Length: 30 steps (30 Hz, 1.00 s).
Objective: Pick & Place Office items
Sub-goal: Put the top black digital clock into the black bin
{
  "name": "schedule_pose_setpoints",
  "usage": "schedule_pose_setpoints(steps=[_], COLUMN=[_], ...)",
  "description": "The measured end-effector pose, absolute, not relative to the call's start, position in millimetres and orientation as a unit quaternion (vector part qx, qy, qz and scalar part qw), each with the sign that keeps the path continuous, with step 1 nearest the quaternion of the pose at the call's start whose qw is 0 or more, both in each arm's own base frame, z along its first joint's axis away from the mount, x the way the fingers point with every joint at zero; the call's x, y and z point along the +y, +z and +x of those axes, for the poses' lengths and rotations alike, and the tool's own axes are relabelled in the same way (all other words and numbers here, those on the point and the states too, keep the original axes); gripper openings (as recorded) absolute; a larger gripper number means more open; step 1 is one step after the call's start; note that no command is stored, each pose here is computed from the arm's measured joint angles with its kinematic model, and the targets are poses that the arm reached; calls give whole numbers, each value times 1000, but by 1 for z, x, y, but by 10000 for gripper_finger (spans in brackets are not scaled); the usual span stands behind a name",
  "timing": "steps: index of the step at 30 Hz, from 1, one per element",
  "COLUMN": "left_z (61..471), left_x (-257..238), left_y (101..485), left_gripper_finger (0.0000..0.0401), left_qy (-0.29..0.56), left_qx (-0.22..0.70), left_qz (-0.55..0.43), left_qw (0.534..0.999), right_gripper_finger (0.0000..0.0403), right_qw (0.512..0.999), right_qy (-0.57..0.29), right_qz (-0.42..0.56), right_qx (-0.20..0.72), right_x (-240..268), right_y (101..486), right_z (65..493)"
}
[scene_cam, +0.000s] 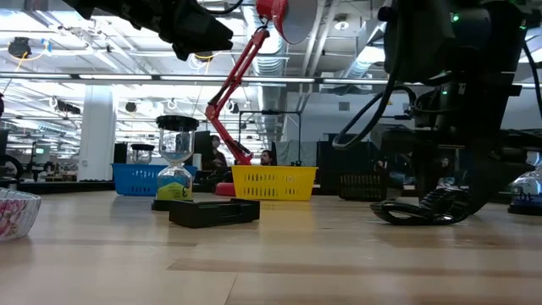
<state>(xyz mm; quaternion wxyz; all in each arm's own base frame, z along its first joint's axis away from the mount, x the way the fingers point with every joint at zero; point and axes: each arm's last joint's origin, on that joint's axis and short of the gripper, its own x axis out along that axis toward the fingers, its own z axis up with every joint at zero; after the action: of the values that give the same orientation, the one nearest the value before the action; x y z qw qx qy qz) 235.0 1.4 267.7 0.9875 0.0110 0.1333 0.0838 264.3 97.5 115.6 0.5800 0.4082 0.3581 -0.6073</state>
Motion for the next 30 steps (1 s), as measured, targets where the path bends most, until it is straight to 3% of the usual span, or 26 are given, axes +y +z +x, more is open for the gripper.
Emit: schedule_pose_setpoints(steps=[13, 21, 30], left_z=[233, 234, 234], left_x=[1, 1, 1], left_y=[259, 260, 260], left_gripper_finger=[143, 143, 143], left_qy=[84, 84, 84], left_qx=[139, 131, 129], left_qz=[12, 11, 11], left_qw=[987, 988, 988], right_gripper_finger=[162, 163, 156], right_qw=[596, 613, 652], right_qy=[-613, -626, -619], right_qz=[387, 326, 226], right_qx=[346, 354, 375], right_x=[96, 93, 74], right_y=[115, 120, 172], right_z=[263, 261, 260])
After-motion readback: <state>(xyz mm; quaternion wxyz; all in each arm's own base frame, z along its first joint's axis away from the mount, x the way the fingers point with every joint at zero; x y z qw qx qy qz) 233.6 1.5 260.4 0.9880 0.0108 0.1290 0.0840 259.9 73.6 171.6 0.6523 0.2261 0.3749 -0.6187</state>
